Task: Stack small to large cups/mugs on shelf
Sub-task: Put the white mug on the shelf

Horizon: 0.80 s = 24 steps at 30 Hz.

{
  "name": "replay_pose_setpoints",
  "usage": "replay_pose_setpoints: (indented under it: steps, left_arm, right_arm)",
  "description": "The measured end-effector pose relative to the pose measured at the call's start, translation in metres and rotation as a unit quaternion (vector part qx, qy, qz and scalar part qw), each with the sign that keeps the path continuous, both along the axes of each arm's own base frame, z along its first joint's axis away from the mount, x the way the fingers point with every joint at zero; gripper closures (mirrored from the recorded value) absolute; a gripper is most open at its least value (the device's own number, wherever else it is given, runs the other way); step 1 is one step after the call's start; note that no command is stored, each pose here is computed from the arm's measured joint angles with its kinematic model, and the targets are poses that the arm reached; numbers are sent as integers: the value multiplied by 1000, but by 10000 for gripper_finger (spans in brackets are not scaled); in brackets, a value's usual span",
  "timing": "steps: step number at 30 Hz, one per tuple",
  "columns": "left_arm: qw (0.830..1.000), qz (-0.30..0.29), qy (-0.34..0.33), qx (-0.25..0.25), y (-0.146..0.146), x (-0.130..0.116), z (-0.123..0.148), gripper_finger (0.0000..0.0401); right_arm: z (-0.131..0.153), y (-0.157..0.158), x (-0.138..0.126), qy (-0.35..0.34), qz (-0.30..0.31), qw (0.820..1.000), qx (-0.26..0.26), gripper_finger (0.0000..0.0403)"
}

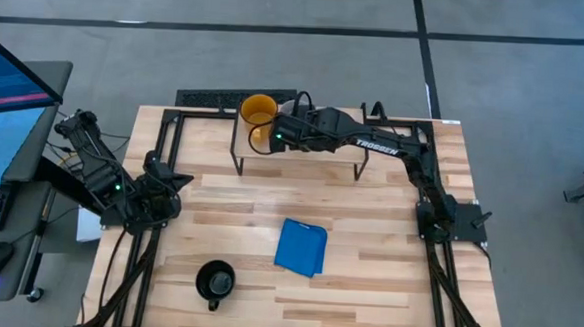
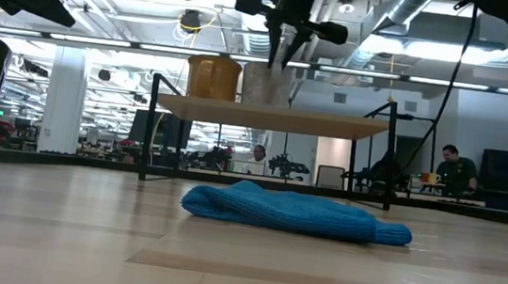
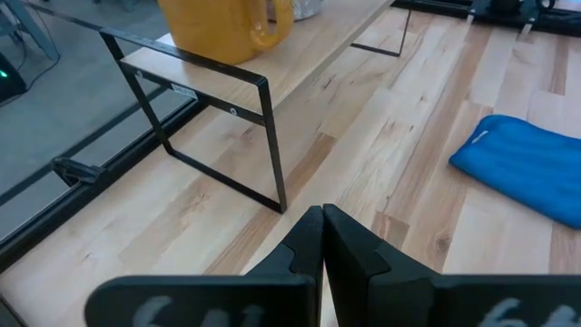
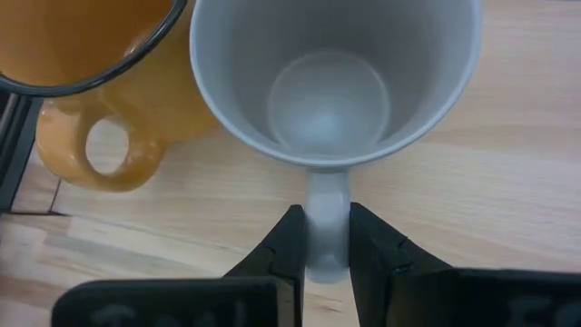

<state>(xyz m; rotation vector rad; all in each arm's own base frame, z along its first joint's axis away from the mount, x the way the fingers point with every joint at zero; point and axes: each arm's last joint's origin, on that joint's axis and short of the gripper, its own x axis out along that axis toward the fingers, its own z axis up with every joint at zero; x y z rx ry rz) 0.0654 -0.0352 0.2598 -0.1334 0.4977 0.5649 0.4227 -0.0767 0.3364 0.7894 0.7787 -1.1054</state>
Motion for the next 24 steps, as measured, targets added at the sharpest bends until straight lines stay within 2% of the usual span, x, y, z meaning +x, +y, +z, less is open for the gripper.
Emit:
replay_pose_setpoints:
  steps: [10, 16, 24]
  left_arm:
    - [1000, 0, 1, -1, 0, 0, 0, 401]
    - [1000, 0, 1, -1, 0, 0, 0, 401]
    - [1000, -3, 8, -8, 0, 0, -1, 401]
  right_arm:
    - [0, 0, 2, -13, -8, 1000, 1, 335]
    - [0, 0, 2, -21, -23, 1000, 5, 316]
    - [-1, 0, 3, -21, -23, 999, 5, 333]
